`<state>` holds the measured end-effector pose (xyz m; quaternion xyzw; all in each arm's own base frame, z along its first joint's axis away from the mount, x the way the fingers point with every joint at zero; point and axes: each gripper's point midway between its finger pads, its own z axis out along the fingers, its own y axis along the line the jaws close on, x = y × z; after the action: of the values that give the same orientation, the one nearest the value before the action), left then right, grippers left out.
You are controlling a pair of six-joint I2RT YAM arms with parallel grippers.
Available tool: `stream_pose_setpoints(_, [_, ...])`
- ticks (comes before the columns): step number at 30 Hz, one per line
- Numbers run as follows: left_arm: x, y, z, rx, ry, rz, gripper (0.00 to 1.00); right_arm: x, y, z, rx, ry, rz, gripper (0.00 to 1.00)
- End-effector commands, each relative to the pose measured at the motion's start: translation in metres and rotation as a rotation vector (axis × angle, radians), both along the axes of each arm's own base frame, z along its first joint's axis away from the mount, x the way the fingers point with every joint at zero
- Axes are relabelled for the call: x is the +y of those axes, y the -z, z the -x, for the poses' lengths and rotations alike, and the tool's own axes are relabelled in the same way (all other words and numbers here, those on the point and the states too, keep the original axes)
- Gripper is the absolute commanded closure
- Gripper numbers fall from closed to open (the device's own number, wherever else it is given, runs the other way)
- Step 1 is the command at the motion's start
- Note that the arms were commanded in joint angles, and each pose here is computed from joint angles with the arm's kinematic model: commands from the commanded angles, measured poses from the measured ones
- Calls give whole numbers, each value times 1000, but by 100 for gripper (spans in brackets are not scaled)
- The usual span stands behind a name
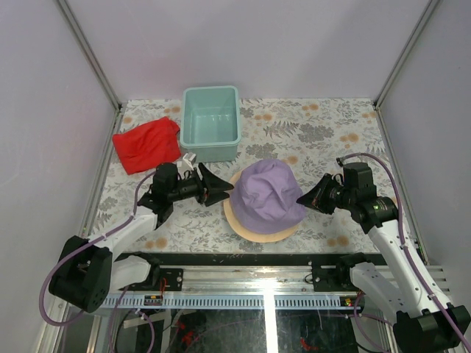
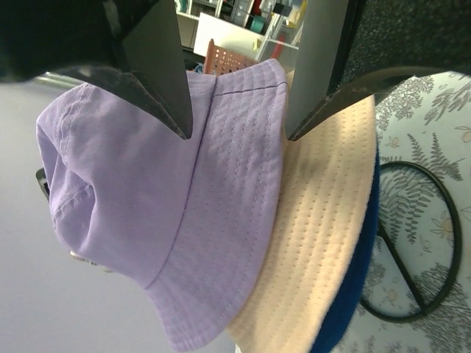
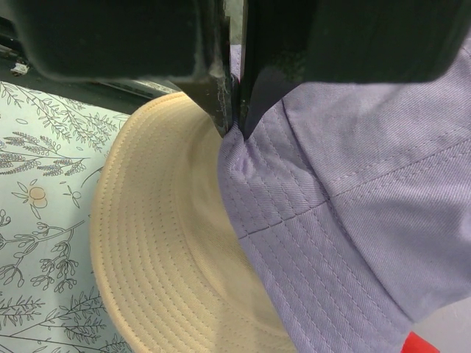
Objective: Stack the hats
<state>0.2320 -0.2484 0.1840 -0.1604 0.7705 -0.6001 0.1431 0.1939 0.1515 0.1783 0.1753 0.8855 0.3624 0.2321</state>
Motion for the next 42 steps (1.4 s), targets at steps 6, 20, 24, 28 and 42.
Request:
stream_pose_setpoints(6, [-17,-10,8,-41,43,64,47,1,-17,-8,-66,20,-20,99])
stream_pose_setpoints(20, [-19,-13,12,-49,36,87,78,1,-16,-5,-62,27,-28,99])
stream_pose_setpoints(24, [-20,-5,12,-39,38,75,96,1,-14,-4,-58,27,-27,99])
stream_pose_setpoints(28, [-16,14,17,-18,39,23,100,-1,-6,-2,-41,30,-17,99])
stream_pose_setpoints(42, [4,80,0,17,88,-178,100,-19,73,7,54,68,109,99])
